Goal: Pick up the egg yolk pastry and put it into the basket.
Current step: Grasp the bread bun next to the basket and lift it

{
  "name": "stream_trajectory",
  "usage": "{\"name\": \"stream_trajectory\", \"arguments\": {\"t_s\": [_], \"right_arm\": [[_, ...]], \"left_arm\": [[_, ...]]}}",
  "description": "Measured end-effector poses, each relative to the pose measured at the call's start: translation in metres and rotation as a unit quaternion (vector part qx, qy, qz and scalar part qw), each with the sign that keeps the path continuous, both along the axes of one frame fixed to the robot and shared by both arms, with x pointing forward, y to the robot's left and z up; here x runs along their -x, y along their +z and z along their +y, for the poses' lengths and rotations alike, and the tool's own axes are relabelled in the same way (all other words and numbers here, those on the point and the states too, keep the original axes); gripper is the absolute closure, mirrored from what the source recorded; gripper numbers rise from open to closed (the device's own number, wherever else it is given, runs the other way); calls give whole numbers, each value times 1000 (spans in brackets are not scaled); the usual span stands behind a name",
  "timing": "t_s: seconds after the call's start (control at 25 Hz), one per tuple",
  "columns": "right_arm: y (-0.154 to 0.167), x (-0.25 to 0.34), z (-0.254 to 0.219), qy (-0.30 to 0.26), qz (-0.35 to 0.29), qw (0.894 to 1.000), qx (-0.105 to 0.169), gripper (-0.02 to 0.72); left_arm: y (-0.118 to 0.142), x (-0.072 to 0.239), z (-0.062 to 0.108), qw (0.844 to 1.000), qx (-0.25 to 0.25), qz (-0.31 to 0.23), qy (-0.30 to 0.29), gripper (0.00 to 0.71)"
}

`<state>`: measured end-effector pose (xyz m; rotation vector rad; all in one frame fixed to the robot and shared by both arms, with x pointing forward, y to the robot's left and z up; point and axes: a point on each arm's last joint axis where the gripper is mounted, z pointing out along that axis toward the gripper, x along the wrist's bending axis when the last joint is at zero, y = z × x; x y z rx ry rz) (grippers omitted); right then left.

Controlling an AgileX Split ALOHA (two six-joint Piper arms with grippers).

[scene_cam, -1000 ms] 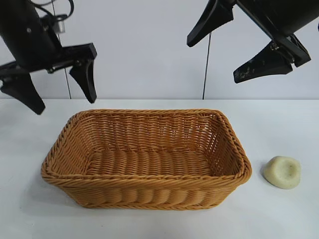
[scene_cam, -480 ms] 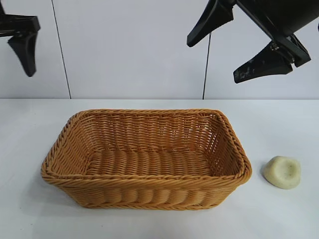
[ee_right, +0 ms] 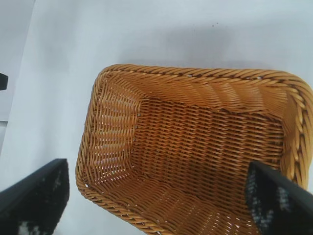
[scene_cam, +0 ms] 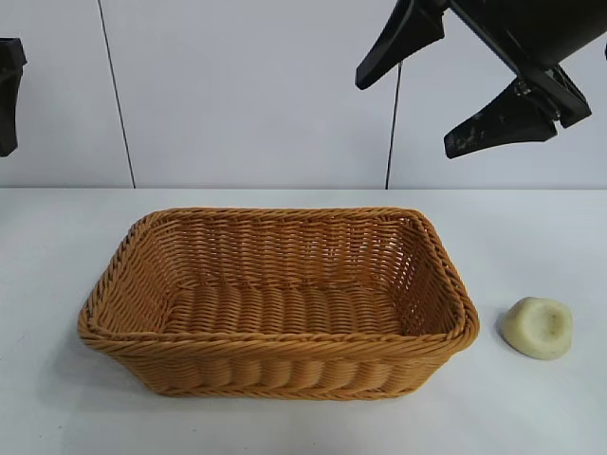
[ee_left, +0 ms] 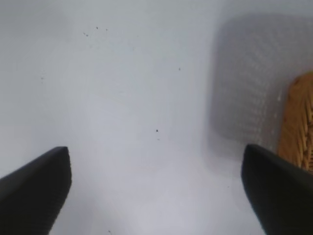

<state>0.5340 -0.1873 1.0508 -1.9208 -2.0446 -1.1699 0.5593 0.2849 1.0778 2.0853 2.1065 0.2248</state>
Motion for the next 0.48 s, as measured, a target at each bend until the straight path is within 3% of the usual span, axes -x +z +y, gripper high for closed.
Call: {"name": "stream_trajectory", "arguments": {"t_s": [0.28, 0.48], "right_arm": [[0, 1, 0, 4, 5, 1000, -1, 8], [0, 1, 0, 5, 5, 1000, -1, 8]], "left_arm": [[10, 105, 5, 1000, 0, -20, -4, 32], [-6, 176, 9, 999, 1, -38, -4, 32]]}}
